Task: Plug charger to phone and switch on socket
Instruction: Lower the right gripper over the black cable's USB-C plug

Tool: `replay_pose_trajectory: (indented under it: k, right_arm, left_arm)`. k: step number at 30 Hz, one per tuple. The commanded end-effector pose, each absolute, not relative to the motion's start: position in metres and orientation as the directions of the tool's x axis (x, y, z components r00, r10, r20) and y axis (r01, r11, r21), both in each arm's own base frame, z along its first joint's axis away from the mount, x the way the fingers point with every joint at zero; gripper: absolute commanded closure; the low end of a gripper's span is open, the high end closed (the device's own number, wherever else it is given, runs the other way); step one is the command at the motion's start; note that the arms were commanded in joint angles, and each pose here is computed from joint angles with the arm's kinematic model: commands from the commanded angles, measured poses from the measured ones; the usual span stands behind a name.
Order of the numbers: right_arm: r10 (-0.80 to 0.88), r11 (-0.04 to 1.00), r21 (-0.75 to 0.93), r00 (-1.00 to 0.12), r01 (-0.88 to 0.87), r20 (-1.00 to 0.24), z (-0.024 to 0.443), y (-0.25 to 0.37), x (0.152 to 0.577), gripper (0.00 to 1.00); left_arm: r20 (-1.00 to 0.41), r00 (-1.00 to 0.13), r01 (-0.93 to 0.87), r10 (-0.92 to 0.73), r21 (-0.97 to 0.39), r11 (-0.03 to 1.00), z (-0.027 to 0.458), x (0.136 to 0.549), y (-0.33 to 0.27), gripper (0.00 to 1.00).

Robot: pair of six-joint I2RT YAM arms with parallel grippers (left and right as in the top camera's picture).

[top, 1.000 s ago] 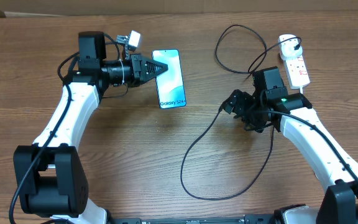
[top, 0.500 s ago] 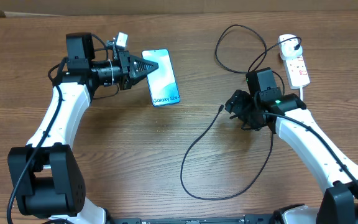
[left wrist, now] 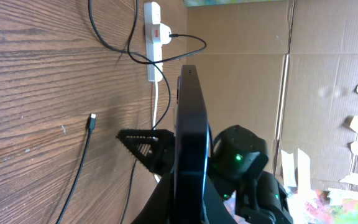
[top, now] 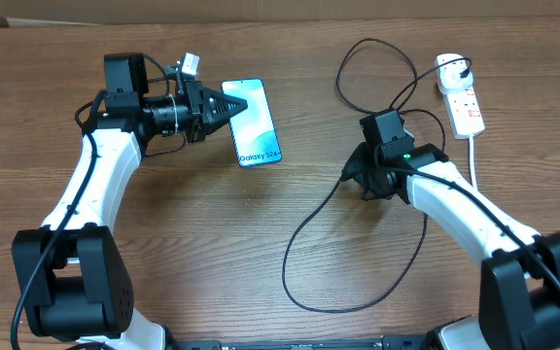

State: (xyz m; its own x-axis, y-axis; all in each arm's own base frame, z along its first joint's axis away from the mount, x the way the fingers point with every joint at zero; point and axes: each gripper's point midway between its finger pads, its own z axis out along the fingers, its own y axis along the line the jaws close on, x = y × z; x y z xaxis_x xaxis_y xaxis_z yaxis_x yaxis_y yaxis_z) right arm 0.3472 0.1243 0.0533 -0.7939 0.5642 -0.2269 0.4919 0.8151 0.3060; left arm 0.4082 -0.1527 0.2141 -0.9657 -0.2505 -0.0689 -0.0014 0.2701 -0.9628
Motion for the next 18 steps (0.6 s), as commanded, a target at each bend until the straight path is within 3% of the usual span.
replay_pose_trajectory:
  k: [1,10,18]
  right_arm:
    - [0.582,0.805,0.311,-0.774,0.506,-0.247,0.053,0.125,0.355,0.50]
    - [0.587,0.798,0.303,-0.785,0.521,-0.196,0.035,0.130,0.353,0.57]
    - [0.583,0.795,0.325,-0.793,0.512,-0.177,0.030,0.137,0.356,0.57]
  left_arm:
    - [-0.060,-0.971,0.000,-0.233,-0.969,0.246,0.222,0.406,-0.157,0.96]
    - [-0.060,-0.970,0.000,-0.236,-0.968,0.249,0.222,0.406,-0.156,0.96]
    - [-0.060,-0.970,-0.001,-0.236,-0.968,0.249,0.222,0.406,-0.156,0.96]
